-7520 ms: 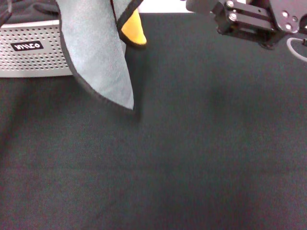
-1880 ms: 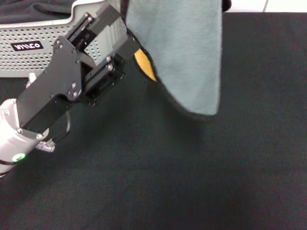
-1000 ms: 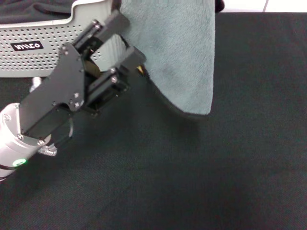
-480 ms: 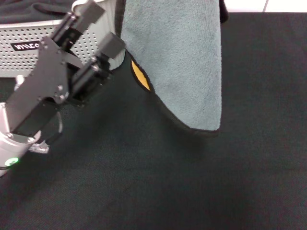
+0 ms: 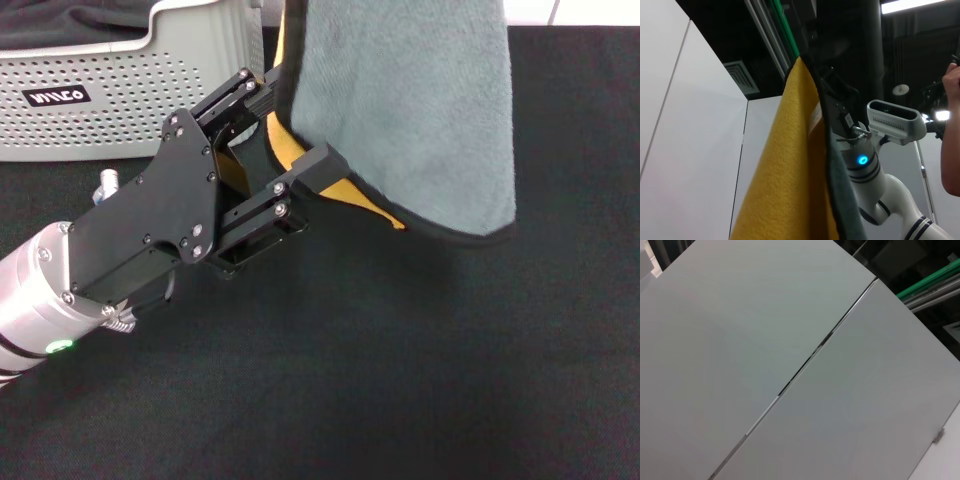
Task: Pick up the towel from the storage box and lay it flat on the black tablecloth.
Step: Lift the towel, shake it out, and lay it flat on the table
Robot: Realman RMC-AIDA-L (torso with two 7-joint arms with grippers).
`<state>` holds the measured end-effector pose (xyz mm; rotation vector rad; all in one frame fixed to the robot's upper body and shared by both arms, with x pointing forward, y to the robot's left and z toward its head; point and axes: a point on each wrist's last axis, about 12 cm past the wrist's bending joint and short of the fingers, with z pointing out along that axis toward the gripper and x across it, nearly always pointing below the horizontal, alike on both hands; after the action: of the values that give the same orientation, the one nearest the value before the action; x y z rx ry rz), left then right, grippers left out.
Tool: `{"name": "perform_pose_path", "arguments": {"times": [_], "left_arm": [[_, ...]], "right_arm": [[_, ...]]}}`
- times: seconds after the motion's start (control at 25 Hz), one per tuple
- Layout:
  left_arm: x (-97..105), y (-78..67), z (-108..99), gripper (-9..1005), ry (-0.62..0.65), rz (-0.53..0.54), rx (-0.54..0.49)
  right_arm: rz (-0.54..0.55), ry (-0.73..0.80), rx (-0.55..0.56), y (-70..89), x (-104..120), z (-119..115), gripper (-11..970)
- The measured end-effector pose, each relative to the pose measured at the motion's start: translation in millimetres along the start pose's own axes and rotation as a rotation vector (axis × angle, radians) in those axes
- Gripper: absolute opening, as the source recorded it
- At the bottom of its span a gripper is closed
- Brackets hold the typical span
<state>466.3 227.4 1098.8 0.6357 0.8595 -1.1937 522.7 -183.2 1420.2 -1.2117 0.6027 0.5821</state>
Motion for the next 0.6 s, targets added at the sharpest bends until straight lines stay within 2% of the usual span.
{"name": "perform_pose_path", "arguments": {"times": [0.6], "left_arm": [[-1.4, -0.8, 0.6, 644, -0.009, 0.000, 0.012]], "right_arm": [[-0.002, 0.004, 0.013, -1.9, 0.6, -3.0, 6]]}}
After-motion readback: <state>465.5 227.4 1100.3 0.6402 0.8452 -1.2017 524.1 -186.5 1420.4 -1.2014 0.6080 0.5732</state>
